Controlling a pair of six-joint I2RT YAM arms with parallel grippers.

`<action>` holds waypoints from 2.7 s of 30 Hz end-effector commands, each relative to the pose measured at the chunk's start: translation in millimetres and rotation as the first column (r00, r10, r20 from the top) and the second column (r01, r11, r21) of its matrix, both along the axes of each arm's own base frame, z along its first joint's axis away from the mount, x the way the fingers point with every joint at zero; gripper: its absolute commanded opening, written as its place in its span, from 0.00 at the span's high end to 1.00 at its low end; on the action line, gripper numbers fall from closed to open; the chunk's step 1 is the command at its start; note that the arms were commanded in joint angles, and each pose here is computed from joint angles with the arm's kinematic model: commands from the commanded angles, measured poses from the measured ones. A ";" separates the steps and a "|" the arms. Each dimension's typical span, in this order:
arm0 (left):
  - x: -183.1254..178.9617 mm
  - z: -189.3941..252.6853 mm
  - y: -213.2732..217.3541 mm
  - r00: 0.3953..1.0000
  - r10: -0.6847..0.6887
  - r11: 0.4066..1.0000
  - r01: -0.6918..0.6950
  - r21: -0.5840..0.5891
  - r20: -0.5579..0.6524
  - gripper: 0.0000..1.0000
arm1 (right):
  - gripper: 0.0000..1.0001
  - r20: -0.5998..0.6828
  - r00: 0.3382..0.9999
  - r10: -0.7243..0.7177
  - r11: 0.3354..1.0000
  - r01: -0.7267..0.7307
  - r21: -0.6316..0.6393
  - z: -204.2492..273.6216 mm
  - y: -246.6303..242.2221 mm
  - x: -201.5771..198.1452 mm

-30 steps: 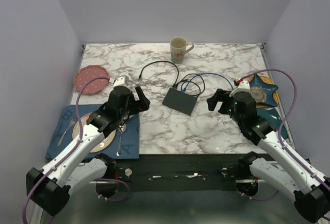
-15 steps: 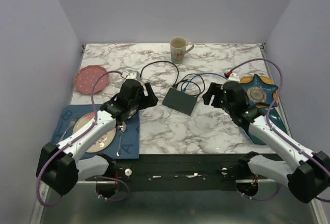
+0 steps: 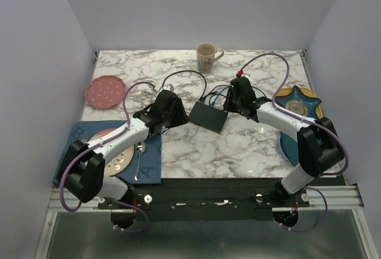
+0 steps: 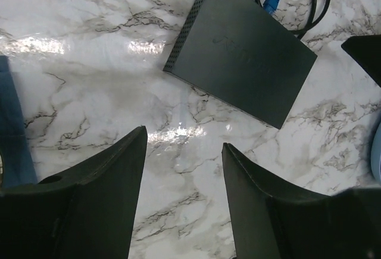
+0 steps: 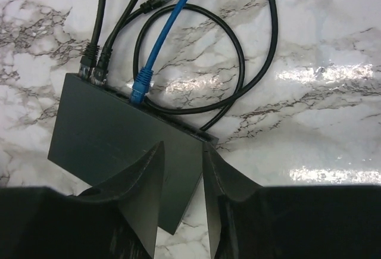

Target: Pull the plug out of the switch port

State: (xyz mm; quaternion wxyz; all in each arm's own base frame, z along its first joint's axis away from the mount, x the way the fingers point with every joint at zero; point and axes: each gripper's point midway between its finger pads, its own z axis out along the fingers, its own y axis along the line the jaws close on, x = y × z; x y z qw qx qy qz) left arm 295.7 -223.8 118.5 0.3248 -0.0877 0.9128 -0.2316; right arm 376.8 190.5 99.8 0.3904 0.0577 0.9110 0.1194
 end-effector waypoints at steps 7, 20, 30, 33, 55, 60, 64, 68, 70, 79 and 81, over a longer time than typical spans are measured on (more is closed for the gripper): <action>7.8 -35.6 -28.6 0.995 -0.032 0.999 0.032 -0.001 -0.090 0.36 | 0.74 -0.075 0.997 -0.037 0.999 0.037 -0.005 -28.5 -0.6 37.7; 2.8 -79.2 -42.3 0.973 -0.072 0.997 0.077 0.013 -0.221 0.36 | 0.87 -0.250 0.961 0.120 0.992 -0.105 0.074 -69.4 20.2 -7.9; 5.3 -82.9 -38.6 0.969 -0.054 0.996 0.068 0.053 -0.239 0.34 | 0.87 -0.264 0.925 0.275 0.961 -0.255 0.108 -71.4 56.5 -72.0; 5.5 -84.0 -38.4 0.969 -0.052 0.996 0.068 0.056 -0.242 0.34 | 0.87 -0.265 0.912 0.312 0.948 -0.282 0.146 -69.7 71.9 -86.2; 35.3 -8.7 20.7 0.993 0.116 0.979 -0.111 0.172 -0.015 0.29 | 0.80 -0.069 0.931 0.358 0.934 -0.356 0.041 10.2 105.2 -75.9; 19.4 6.0 23.5 0.996 0.094 0.987 -0.094 0.134 0.011 0.26 | 0.68 -0.028 0.951 0.308 0.951 -0.309 -0.012 31.6 83.7 -54.1; -9.8 0.8 12.7 1.000 -0.011 0.989 0.012 0.149 -0.008 0.29 | 0.71 -0.063 0.966 0.249 0.968 -0.250 -0.011 18.2 66.4 -21.3; -42.1 -14.3 4.6 0.995 -0.095 0.970 0.101 0.222 -0.036 0.42 | 0.79 -0.101 0.976 0.195 0.981 -0.193 0.034 5.4 58.1 13.9; -53.8 -19.0 0.7 0.991 -0.123 0.962 0.130 0.238 -0.042 0.49 | 0.83 -0.146 0.974 0.171 0.985 -0.166 0.049 -13.0 52.9 25.7; -79.4 -53.0 7.7 0.975 -0.156 0.941 0.194 0.278 -0.155 0.96 | 0.86 -0.223 0.964 0.144 0.990 -0.142 0.025 -48.9 58.3 56.6; -83.6 -59.1 6.6 0.969 -0.172 0.937 0.216 0.276 -0.177 0.98 | 0.86 -0.248 0.959 0.140 0.990 -0.141 0.015 -60.2 57.1 54.9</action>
